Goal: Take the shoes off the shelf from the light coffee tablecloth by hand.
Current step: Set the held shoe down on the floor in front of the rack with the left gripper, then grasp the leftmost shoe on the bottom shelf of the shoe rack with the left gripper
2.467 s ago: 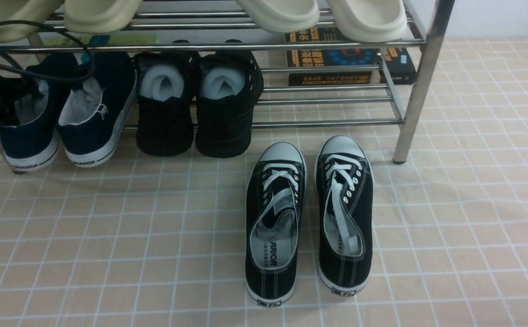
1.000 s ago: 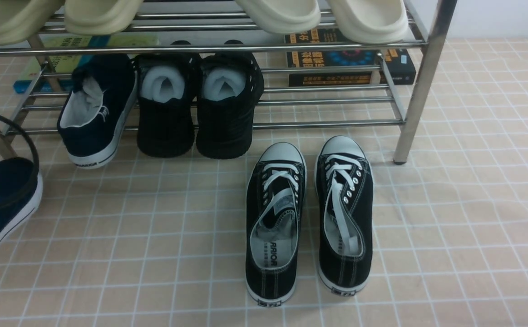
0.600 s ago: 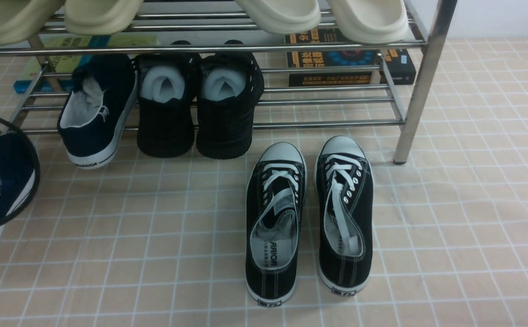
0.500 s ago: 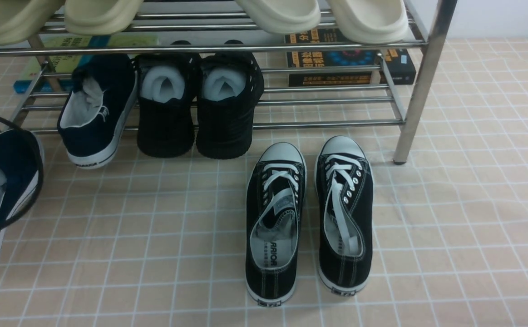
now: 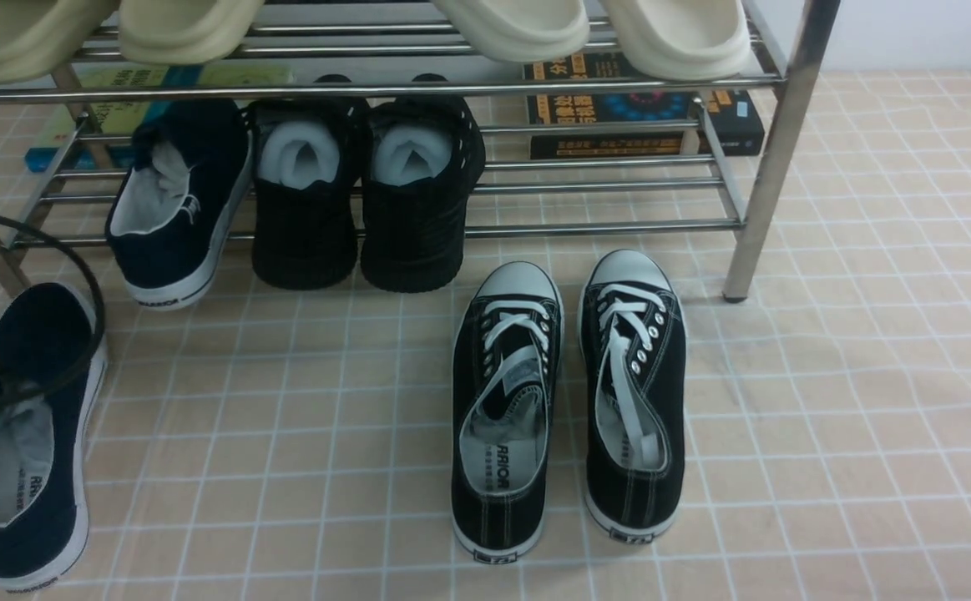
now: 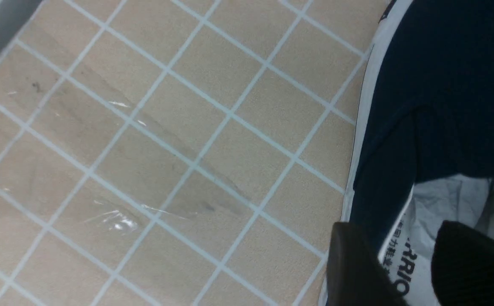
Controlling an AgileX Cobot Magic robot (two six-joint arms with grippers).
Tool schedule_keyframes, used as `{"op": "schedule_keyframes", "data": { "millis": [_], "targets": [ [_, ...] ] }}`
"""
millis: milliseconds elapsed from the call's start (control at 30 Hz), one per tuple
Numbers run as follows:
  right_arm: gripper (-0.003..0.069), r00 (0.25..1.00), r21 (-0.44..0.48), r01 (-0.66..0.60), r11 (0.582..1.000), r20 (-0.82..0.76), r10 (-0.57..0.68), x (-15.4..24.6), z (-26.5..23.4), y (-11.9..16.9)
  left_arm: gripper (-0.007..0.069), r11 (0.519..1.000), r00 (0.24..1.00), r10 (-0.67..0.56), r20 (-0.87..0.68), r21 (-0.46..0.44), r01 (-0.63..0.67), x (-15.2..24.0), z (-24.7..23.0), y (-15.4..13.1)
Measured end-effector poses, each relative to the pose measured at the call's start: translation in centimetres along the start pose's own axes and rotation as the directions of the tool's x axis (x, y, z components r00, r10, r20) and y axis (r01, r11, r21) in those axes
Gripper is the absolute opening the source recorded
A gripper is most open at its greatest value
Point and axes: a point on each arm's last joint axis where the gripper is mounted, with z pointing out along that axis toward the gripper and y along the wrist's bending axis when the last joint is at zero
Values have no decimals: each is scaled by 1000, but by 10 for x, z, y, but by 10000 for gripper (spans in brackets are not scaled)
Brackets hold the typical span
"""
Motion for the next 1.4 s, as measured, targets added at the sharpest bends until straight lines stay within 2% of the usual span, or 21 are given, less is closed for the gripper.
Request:
{"op": "schedule_keyframes", "data": {
  "millis": [67, 167, 233, 267, 333, 400, 433, 500, 567, 600, 733, 867, 900, 967, 1067, 1400],
  "targets": [
    [237, 1000, 0, 0, 1000, 0, 0, 0, 0, 0, 333, 999, 1000, 23, -12, -24, -24, -8, -9, 1],
    [237, 1000, 0, 0, 1000, 0, 0, 0, 0, 0, 323, 998, 999, 44, -10, -36, -44, -25, -26, 0],
    [237, 1000, 0, 0, 1000, 0, 0, 0, 0, 0, 242, 999, 998, 54, -19, -4, -54, -40, -44, -4],
    [237, 1000, 0, 0, 1000, 0, 0, 0, 0, 0, 232, 998, 998, 56, -26, -1, -56, -39, -44, -4],
    [237, 1000, 0, 0, 1000, 0, 0, 0, 0, 0, 92, 995, 997, 70, -36, 79, -67, -52, -57, -13],
    [237, 1000, 0, 0, 1000, 0, 0, 0, 0, 0, 25, 984, 995, 89, -43, 156, -82, -60, -61, -23],
    [237, 1000, 0, 0, 1000, 0, 0, 0, 0, 0, 21, 983, 995, 90, -39, 165, -83, -62, -62, -24],
    [237, 1000, 0, 0, 1000, 0, 0, 0, 0, 0, 1, 960, 993, 92, -76, 273, -68, -69, -54, -39],
    [237, 1000, 0, 0, 1000, 0, 0, 0, 0, 0, 1, 951, 992, 84, -95, 305, -51, -71, -50, -44],
    [237, 1000, 0, 0, 1000, 0, 0, 0, 0, 0, 9, 938, 990, 85, -114, 343, -41, -72, -45, -53],
    [237, 1000, 0, 0, 1000, 0, 0, 0, 0, 0, 79, 923, 985, 147, -92, 370, -103, -69, -23, -81],
    [237, 1000, 0, 0, 1000, 0, 0, 0, 0, 0, 212, 922, 987, 157, -23, 361, -138, -68, -9, -105],
    [237, 1000, 0, 0, 1000, 0, 0, 0, 0, 0, 219, 923, 988, 155, -19, 360, -138, -68, -8, -106],
    [237, 1000, 0, 0, 1000, 0, 0, 0, 0, 0, 301, 929, 992, 123, 25, 348, -124, -70, -3, -113],
    [237, 1000, 0, 0, 1000, 0, 0, 0, 0, 0, 368, 936, 991, 103, 84, 329, -125, -76, 3, -115],
    [237, 1000, 0, 0, 1000, 0, 0, 0, 0, 0, 390, 938, 985, 104, 139, 316, -143, -78, 41, -127]
  ]
}}
